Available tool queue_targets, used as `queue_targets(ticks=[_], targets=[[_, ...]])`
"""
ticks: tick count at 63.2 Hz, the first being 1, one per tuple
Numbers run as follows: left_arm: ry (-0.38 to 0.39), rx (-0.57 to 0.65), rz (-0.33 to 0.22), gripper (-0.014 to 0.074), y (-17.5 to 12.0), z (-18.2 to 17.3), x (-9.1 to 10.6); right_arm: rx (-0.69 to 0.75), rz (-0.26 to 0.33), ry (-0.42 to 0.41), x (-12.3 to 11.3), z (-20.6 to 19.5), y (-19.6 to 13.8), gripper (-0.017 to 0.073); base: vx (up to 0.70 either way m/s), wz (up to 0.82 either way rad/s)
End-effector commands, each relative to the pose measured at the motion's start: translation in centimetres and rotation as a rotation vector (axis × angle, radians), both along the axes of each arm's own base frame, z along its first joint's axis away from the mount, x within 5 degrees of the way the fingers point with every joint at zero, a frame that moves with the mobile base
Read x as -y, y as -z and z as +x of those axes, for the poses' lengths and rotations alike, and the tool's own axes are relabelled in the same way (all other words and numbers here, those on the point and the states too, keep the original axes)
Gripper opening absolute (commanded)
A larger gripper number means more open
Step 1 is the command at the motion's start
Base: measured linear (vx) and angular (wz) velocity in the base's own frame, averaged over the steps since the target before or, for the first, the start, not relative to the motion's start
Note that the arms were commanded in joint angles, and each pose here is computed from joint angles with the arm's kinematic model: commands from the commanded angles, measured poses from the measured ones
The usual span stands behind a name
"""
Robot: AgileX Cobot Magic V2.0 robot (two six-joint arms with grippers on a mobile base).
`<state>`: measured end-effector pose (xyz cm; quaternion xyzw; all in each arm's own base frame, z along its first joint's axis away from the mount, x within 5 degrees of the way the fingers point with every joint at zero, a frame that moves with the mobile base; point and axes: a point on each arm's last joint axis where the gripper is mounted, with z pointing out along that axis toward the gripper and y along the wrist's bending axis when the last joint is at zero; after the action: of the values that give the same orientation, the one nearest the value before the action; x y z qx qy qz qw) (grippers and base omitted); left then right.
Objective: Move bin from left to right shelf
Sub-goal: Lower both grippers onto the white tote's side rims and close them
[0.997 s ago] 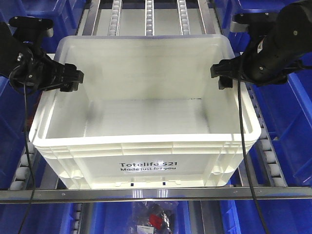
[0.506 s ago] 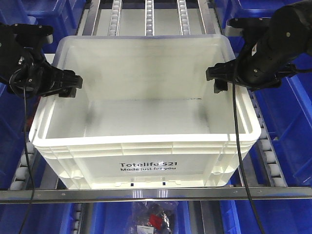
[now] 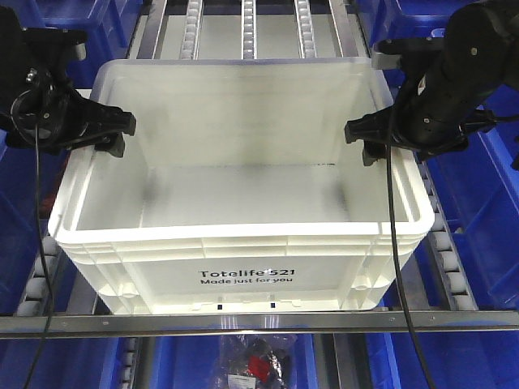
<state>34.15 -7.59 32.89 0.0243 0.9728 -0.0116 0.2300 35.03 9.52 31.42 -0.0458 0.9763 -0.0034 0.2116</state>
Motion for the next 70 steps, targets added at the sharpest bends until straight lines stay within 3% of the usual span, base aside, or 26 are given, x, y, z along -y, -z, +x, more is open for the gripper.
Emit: queue_targets(ticks=[1, 22, 51, 70], targets=[[0.001, 0.079, -0.03, 0.0576, -2.29, -0.56, 0.14, 0.087, 0.025, -0.006, 0.26, -0.33, -2.48, 0.0481, 0.0, 0.0], [-0.001, 0.054, -0.028, 0.054, -2.18, -0.76, 0.11, 0.071, 0.05, -0.007, 0.06, -0.45, -2.42, 0.0376, 0.0, 0.0], [0.0, 0.061, -0.03, 0.0209, -2.21, -0.7, 0.13, 0.068, 0.059, -0.016, -0.06, -0.48, -2.41, 0.013, 0.0, 0.0], [0.0, 0.065, -0.031, 0.0112, -2.23, -0.67, 0.14, 0.078, 0.062, -0.017, -0.08, -0.4, -2.46, 0.0064, 0.0, 0.0]])
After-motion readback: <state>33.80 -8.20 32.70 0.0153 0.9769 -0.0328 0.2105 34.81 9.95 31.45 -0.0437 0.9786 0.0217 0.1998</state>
